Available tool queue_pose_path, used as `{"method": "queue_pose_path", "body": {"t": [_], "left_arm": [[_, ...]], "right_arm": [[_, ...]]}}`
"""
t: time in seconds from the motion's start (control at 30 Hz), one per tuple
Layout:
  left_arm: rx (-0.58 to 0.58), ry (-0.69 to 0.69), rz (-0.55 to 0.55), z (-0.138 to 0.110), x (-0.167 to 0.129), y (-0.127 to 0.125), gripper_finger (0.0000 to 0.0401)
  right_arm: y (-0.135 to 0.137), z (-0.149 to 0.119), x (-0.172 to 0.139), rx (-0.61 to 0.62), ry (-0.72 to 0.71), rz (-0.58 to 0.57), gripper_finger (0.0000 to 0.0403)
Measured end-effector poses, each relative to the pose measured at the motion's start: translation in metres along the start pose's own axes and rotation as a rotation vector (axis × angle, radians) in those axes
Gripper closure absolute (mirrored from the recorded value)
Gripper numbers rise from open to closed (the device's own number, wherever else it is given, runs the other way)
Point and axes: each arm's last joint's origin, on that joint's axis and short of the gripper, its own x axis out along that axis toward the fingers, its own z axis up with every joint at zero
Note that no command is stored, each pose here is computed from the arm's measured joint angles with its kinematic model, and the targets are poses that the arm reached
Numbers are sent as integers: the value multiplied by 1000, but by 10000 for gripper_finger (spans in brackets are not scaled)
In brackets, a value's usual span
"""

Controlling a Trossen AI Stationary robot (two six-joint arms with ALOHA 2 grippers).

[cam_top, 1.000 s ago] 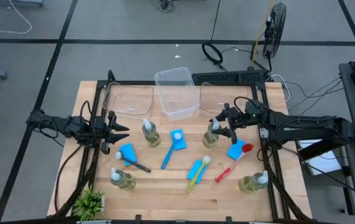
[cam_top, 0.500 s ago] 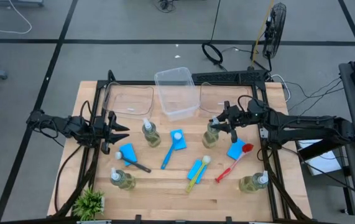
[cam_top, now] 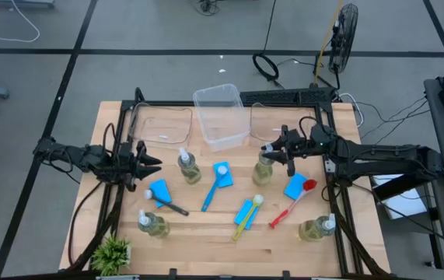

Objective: Pick & Place Kitchen Sink Supplies
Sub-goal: Put the dishwashing liquid bottle into the white bin

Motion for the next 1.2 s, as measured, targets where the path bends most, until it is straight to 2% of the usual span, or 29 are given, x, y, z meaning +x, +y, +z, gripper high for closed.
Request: {"method": "queue_pose_path", "body": {"t": [0.2,0.37,0.5,0.63,0.83,1.0,1.2], "left_arm": [[-137,-71,2,6,0,-1,281],[-198,-219,52,19,-2,-2,281],[-234,-354,81,30,-5,-2,281],[-195,-461,73,41,-9,-5,281],[-217,-567,80,50,-3,-8,281],[-157,-537,110,68,17,-19,281],[2,-430,210,110,67,-40,281]], "right_arm": [[3,12,-1,35,-121,32,310],[7,29,0,68,-167,52,310],[13,53,-1,54,-207,64,310],[18,78,0,21,-216,62,310],[20,100,9,17,-190,54,310],[17,109,24,33,-175,52,310],[14,116,42,46,-145,92,310]]}}
